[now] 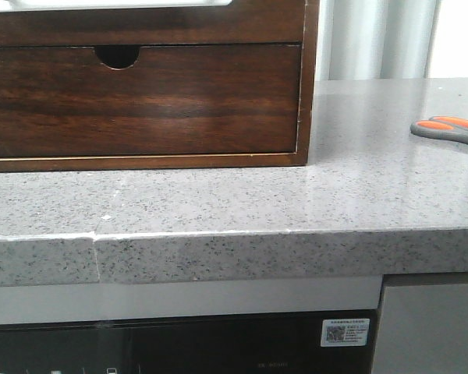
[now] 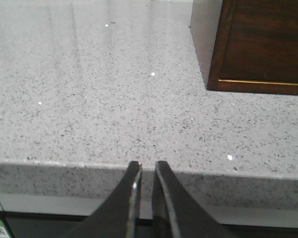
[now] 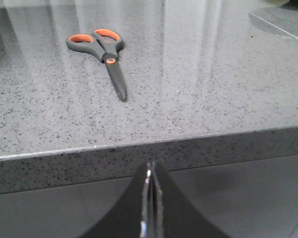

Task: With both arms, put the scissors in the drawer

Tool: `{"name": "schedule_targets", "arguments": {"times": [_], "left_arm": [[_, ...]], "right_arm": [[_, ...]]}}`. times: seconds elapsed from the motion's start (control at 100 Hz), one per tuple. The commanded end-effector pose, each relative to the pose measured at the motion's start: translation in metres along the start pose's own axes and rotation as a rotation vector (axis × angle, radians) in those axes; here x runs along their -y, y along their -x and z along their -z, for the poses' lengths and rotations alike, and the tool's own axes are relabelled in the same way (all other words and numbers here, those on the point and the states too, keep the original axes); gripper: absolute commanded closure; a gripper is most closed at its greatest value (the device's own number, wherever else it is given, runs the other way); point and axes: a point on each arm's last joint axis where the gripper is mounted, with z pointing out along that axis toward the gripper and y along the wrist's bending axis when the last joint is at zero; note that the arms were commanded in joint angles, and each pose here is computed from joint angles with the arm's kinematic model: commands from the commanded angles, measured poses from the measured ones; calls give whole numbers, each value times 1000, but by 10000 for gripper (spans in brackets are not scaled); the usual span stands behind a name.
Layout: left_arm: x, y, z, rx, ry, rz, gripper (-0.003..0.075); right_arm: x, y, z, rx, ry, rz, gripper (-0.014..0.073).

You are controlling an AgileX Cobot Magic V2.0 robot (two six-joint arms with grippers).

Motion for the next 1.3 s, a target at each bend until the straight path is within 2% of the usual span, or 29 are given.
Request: {"name": "schedule_targets", "arguments": {"times": [0.0,0.11,0.31,0.63,1.29], "left_arm": [[2,6,2,124,-22,-25,717],[1,8,2,143,-12,-74,717],[1,10,2,163,-16,-75,717],[2,14,3,208,-25,-84,716],[2,14,3,210,-25,-85,716]], "right_arm": [[1,4,0,78,-11,20,701],[1,9,1,132,-12,20,701],[1,18,3,241,-12,21,701],[1,25,5,323,-13,21,701],[1,23,4,292,-13,21,701]]}}
